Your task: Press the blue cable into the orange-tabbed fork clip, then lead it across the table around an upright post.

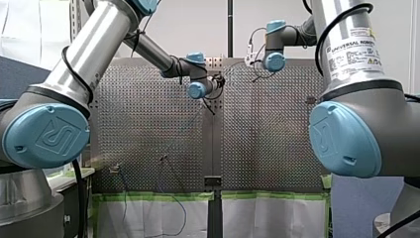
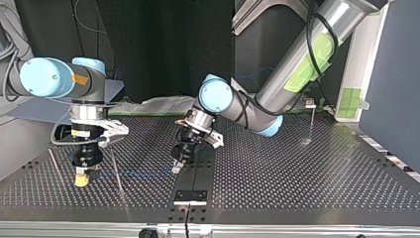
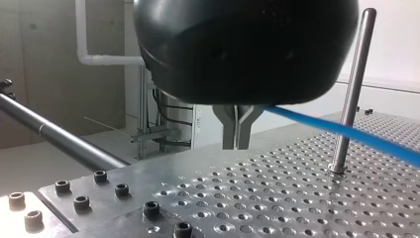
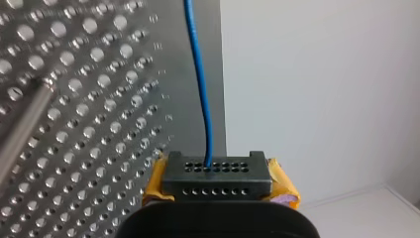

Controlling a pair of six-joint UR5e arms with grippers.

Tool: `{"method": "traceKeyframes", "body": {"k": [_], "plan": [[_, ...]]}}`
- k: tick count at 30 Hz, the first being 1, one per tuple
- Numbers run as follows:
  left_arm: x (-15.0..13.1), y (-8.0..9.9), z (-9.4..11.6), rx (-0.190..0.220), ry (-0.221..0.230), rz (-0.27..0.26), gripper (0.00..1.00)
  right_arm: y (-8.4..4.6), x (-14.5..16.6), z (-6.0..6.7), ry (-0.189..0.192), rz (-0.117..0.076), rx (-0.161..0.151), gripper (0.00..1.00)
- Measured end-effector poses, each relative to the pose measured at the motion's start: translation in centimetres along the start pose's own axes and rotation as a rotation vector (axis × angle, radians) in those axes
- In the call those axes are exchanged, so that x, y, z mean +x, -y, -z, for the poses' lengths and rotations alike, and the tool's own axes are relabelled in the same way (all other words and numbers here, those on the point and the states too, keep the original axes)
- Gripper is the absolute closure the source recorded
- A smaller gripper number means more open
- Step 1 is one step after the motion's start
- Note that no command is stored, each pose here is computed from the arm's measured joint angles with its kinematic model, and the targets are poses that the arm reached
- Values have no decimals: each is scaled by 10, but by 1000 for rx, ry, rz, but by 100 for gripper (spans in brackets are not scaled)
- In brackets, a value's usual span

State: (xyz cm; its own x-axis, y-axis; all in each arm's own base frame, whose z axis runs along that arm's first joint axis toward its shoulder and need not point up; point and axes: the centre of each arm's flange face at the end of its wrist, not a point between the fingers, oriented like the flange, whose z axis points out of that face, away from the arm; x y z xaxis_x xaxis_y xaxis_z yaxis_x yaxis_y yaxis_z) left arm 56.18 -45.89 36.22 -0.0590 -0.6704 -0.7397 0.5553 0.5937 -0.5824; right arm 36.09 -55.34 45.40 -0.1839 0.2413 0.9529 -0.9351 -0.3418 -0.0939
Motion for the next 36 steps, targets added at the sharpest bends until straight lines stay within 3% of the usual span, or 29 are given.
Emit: {"method": "traceKeyframes", "body": {"k": [5, 11, 21, 28, 36], "plan": [[7, -3, -3, -2, -14, 19, 99, -14, 0, -3, 6, -10, -20, 100], [33, -4, -9, -11, -60, 33, 99, -28, -1, -5, 14, -8, -41, 100], [37, 3, -28, 17, -48, 70, 99, -57, -8, -9, 27, -1, -85, 100], [66, -10, -25, 2, -89, 75, 99, -77, -32, -6, 67, -4, -115, 100], [67, -14, -26, -5, -76, 74, 99, -97, -75, -1, 135, 0, -145, 100]]}}
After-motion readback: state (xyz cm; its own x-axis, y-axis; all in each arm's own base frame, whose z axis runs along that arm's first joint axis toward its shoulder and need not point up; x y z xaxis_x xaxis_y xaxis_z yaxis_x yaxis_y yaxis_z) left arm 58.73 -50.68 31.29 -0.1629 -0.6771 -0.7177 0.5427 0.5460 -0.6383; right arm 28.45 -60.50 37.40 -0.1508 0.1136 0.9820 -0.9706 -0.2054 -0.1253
